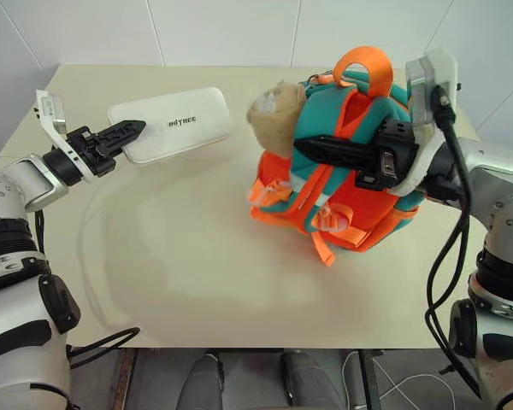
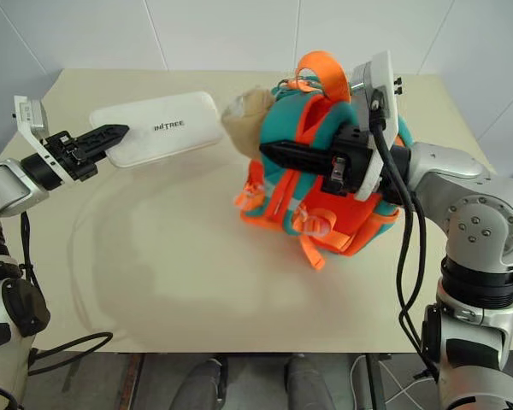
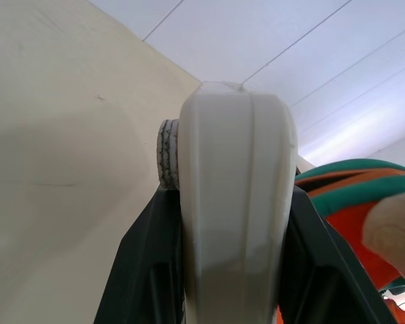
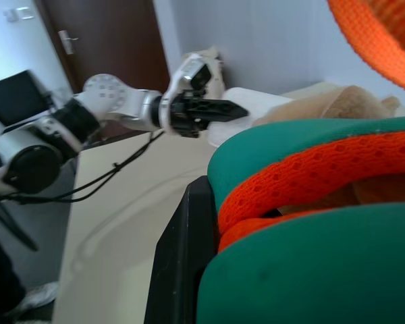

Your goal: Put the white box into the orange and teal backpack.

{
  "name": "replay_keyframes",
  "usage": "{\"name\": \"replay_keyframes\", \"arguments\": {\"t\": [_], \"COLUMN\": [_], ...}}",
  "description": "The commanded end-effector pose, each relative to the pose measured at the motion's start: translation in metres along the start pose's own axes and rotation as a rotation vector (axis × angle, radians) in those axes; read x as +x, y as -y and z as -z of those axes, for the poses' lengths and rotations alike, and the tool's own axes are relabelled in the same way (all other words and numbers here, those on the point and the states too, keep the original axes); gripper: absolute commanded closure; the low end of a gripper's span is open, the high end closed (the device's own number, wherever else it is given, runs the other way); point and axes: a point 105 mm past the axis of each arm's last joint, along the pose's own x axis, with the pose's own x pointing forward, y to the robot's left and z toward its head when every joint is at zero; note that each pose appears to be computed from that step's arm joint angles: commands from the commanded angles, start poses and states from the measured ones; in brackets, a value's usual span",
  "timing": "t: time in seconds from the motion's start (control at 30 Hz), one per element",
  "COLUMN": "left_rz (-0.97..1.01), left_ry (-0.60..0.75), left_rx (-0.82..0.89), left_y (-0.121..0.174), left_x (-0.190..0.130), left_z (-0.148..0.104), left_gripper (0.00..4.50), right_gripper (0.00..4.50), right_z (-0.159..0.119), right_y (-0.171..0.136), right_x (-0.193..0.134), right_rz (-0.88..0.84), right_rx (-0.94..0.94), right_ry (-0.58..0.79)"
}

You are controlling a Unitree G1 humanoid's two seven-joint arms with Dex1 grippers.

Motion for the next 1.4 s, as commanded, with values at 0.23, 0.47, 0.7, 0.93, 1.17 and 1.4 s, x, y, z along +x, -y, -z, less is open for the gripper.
{"name": "replay_keyframes", "arguments": {"t": [0.23, 0.47, 0.7, 0.93, 1.17, 1.4], "left_rz": [0.062, 0.211, 0.405, 0.476, 0.600, 0.660], "left_ry": [0.023, 0.036, 0.082, 0.006, -0.062, -0.163], "left_rx": [0.169, 0.365, 0.563, 0.657, 0.698, 0.721], "left_y": [0.018, 0.041, 0.069, 0.083, 0.101, 0.103], "left_x": [-0.014, -0.032, -0.054, -0.055, -0.040, -0.028], "left_z": [-0.025, -0.029, -0.029, -0.015, 0.000, 0.011], "left_gripper": [3.22, 3.22, 3.22, 3.22, 3.22, 3.22], "right_gripper": [4.50, 4.50, 4.50, 4.50, 4.50, 4.50], "right_z": [0.020, 0.046, 0.050, 0.052, 0.055, 0.055], "right_y": [-0.039, -0.023, -0.009, -0.002, 0.005, 0.007], "right_x": [-0.018, -0.033, -0.041, -0.040, -0.035, -0.033], "right_rz": [-0.186, -0.161, -0.106, -0.079, -0.051, -0.044], "right_rx": [-0.198, -0.298, -0.307, -0.300, -0.286, -0.287], "right_ry": [-0.148, -0.262, -0.262, -0.255, -0.239, -0.233]}}
